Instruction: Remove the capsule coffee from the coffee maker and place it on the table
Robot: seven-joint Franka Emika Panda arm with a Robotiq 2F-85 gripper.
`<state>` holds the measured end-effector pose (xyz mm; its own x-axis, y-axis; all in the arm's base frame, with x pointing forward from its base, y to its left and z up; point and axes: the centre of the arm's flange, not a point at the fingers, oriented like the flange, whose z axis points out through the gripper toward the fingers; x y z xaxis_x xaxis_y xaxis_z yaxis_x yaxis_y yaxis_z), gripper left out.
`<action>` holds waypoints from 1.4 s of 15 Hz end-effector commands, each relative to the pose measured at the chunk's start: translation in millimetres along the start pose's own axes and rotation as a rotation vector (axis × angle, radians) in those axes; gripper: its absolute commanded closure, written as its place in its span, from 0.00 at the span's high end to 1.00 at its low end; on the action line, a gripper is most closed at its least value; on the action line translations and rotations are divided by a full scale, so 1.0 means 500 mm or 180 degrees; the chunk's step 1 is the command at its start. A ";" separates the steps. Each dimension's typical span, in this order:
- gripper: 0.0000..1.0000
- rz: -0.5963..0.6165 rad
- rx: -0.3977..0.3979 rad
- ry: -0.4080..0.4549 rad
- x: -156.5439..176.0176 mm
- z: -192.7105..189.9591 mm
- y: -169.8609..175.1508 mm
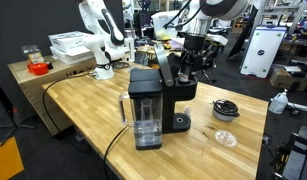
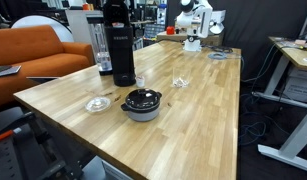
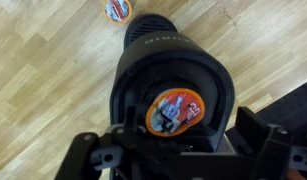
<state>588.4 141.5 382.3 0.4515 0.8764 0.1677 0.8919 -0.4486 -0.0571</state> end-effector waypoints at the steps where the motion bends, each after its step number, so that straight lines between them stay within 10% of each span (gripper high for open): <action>1: 1.00 -0.0029 0.0056 0.0065 -0.012 0.012 0.015; 21: 1.00 -0.0157 0.0126 0.0046 -0.005 0.020 0.044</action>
<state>595.8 131.7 368.4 0.4315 0.8856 0.1718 0.9021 -0.4245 -0.0776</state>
